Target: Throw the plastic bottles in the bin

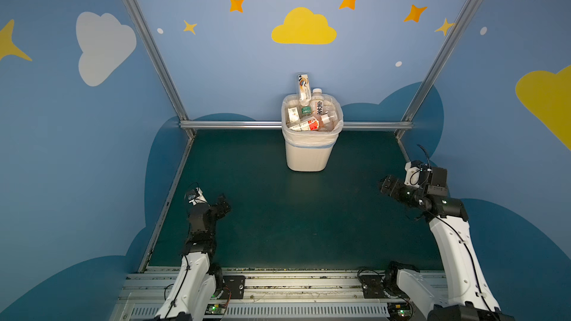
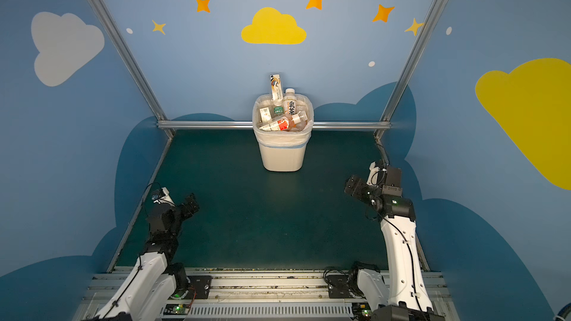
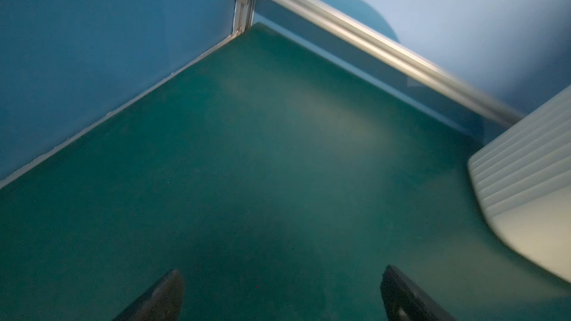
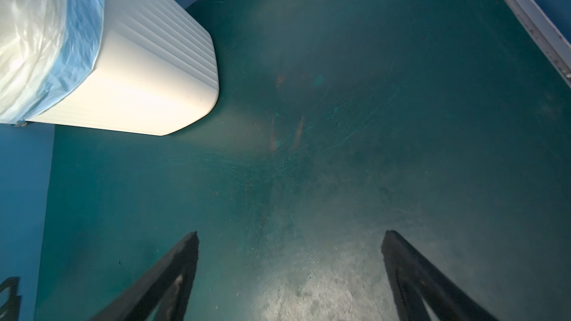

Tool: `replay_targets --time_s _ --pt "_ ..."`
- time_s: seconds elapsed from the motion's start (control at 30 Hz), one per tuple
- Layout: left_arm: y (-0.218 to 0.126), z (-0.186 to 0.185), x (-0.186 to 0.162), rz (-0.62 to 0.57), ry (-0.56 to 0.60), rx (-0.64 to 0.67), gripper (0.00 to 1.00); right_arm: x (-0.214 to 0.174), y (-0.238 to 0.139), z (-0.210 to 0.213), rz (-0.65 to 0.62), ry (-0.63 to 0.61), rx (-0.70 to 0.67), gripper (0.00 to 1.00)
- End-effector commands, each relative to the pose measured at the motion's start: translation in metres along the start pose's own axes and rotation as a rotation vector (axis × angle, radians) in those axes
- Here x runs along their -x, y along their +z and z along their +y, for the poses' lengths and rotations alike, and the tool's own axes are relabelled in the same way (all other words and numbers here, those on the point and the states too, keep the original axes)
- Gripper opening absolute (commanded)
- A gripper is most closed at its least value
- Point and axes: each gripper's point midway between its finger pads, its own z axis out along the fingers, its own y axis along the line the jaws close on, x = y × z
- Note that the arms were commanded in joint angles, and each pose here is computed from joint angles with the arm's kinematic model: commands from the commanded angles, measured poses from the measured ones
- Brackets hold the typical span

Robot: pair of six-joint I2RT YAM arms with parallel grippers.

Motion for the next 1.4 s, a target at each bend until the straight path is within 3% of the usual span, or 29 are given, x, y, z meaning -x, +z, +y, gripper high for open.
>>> replay_targets --time_s 0.0,0.23,0.37,0.5,0.77,1.13,1.37 --pt "0.012 -0.01 0.042 -0.141 0.048 -0.007 1.0 0.013 0.0 0.008 -0.068 -0.054 0.044 0.93" --pt "0.07 -0.039 0.043 -0.041 0.118 -0.066 1.0 0.01 0.008 -0.006 -0.089 -0.093 -0.013 0.93" --pt "0.097 -0.063 0.015 0.09 0.241 -0.134 1.0 0.016 0.007 -0.01 -0.155 -0.133 -0.033 0.93" --pt "0.094 -0.066 0.007 0.062 0.264 -0.151 1.0 0.021 0.009 -0.017 -0.243 -0.178 -0.06 0.93" --pt "0.093 -0.066 0.009 0.052 0.262 -0.15 1.0 0.021 0.049 -0.048 -0.438 -0.259 -0.124 0.93" --pt "0.093 -0.066 0.009 0.054 0.262 -0.148 1.0 0.029 0.108 -0.027 -0.481 -0.371 -0.018 0.93" --pt "0.093 -0.065 0.009 0.056 0.262 -0.148 1.0 0.002 0.153 -0.016 -0.436 -0.513 -0.014 0.93"
